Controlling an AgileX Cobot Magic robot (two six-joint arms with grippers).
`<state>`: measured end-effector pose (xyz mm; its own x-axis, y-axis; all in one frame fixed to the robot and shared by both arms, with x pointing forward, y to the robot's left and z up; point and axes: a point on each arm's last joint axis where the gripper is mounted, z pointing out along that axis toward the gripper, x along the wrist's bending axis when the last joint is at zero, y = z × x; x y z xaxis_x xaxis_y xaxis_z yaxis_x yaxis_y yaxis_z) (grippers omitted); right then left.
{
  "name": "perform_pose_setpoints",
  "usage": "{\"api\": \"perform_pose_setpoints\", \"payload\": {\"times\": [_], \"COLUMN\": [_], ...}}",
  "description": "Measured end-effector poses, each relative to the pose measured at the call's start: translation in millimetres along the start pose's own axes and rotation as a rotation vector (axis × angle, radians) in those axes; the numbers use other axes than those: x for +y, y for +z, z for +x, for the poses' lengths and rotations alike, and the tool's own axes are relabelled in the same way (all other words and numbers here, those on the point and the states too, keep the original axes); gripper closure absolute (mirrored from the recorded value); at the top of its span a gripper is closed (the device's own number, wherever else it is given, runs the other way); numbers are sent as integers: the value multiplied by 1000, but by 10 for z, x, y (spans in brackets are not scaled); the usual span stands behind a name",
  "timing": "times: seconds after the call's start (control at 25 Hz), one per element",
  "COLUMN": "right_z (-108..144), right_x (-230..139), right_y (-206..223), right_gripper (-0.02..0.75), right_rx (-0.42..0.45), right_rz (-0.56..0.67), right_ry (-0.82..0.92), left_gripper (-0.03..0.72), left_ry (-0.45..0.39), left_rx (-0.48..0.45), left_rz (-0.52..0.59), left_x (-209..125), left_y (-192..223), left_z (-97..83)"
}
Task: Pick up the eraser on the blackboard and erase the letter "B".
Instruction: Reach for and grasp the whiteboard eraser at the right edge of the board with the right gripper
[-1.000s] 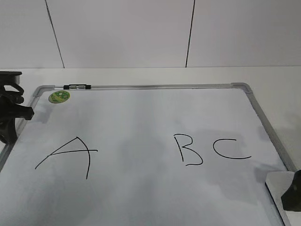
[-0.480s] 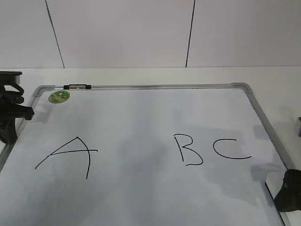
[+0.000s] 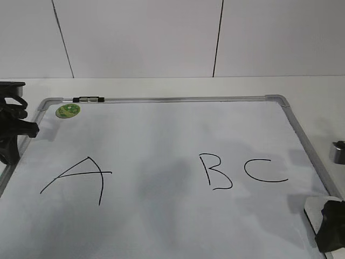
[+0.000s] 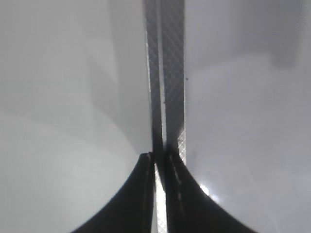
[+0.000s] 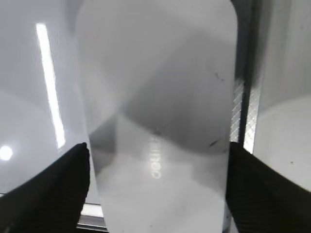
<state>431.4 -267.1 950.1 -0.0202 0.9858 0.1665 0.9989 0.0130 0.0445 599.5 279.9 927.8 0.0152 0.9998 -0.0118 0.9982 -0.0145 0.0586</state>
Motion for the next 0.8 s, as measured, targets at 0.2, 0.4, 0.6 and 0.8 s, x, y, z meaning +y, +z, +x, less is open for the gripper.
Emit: {"api": "perform_pose_setpoints", "payload": {"times": [0.2, 0.4, 0.6, 0.8], "right_z": [1, 0, -1, -1], "right_x": [32, 31, 30, 26], "right_y": [-41, -44, -44, -44], "right_gripper": [170, 175, 139, 85], "right_rx": [-8, -11, -12, -12], "right_rz": [-1, 2, 4, 8], "right_ry": [-18, -22, -17, -15], "left_gripper": [669, 669, 669, 669], "left_ry": [0, 0, 0, 0], "left_rx": [0, 0, 0, 0], "left_rz": [0, 0, 0, 0], "left_x": [0, 0, 0, 0], "left_y": [0, 0, 0, 0], "left_z": [0, 0, 0, 0]}}
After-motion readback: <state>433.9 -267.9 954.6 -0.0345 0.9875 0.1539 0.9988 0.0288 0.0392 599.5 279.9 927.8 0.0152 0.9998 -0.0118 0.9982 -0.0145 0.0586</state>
